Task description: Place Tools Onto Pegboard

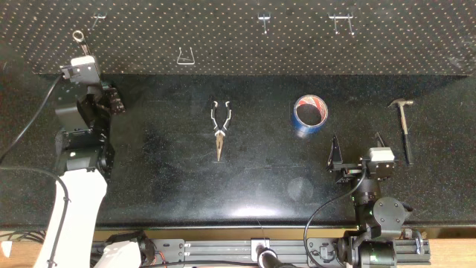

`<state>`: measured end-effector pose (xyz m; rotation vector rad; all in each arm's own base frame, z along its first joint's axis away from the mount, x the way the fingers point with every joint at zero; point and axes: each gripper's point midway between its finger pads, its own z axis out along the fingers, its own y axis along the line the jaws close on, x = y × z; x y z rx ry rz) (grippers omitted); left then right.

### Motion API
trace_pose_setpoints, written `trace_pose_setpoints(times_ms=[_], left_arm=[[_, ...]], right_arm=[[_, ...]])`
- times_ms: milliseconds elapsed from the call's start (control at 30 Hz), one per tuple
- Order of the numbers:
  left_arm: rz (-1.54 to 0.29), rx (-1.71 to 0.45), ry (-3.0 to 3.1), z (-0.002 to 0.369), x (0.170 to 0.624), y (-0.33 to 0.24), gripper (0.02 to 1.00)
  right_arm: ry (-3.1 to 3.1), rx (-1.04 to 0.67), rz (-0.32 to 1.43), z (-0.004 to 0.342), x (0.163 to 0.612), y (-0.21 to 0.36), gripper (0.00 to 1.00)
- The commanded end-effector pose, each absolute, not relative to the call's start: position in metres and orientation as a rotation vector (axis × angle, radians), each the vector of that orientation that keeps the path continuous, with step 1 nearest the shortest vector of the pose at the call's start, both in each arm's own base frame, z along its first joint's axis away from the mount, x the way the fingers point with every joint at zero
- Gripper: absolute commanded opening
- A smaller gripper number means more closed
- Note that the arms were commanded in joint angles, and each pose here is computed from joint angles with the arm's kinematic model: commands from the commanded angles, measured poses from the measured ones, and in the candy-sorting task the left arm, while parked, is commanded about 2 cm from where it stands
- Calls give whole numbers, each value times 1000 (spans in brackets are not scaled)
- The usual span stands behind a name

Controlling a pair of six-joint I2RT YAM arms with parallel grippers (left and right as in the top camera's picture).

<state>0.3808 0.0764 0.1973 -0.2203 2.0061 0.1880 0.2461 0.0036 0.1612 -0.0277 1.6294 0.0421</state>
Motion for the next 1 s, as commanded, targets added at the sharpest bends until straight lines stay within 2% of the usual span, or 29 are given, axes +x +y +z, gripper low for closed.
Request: trace_pose_setpoints(times_ms=[33,133,467,633,933,967,1000], left_arm=[[204,-215,1993,202,392,81,29],[176,-199,2027,190,398,77,29],[150,-179,1991,201,417,75,29],[129,-170,2040,181,421,72,29],[178,-206,2095,172,410,80,29],[177,-206,2101,169,410,80,577],[177,-206,2099,169,411,80,923]], right_arm=[[1630,-25,35,160,246,2,976],[1630,-25,35,160,246,2,976],[1630,-25,35,160,246,2,974],[1630,-25,35,160,246,2,974],[1630,-25,35,160,246,2,974],[1630,-25,35,160,246,2,974],[1630,-25,35,160,246,2,974]])
